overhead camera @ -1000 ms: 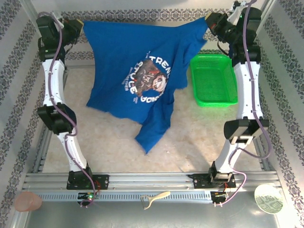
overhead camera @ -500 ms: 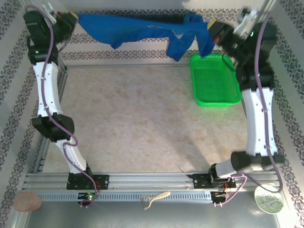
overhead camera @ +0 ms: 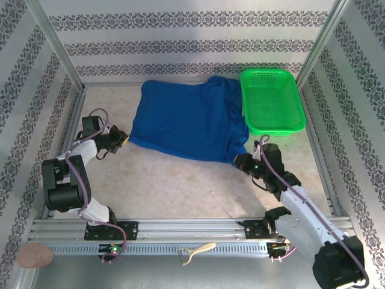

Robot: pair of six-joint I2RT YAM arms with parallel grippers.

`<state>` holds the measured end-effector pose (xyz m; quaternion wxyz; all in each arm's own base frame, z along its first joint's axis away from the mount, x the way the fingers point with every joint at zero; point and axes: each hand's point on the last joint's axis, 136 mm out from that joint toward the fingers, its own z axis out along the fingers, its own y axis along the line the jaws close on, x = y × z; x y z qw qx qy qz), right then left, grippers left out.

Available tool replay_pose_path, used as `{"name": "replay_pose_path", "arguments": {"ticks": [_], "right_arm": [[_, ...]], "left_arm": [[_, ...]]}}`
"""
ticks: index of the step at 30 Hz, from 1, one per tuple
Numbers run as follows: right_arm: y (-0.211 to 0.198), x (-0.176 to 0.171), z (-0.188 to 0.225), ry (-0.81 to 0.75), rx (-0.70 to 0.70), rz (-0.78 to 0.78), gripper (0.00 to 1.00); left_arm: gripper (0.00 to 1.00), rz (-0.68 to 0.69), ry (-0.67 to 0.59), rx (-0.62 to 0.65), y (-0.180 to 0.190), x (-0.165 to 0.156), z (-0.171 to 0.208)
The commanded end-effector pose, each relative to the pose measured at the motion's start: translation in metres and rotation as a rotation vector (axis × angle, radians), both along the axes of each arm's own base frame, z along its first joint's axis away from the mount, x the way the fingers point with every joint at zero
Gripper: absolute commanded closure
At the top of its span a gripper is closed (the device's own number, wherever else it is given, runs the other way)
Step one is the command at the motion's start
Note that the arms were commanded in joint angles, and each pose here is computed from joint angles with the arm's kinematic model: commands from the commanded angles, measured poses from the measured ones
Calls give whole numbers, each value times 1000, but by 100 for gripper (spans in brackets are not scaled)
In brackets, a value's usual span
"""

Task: Fold the inside-out t-shirt

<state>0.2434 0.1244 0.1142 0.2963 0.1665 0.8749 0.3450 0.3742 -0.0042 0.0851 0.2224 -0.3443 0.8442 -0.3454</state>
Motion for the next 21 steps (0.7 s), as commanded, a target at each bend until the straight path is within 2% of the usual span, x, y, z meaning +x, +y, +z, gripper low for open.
{"name": "replay_pose_path", "arguments": {"ticks": [1,7,14,21], "right_arm": [[-6,-9,-13,-21,-8,-45,100],[-9,-35,-32,18,-7,-52,100],[-11,-56,-37,44,2,-53,100],[6,-69,-44,77,19,11,100]], "left_arm": [[100,4,-103,107,15,0,18],[100,67,26,137,21,-38,-7],[100,136,62,189,26,-76,-12],[100,133,69,222,25,-96,-15]]}}
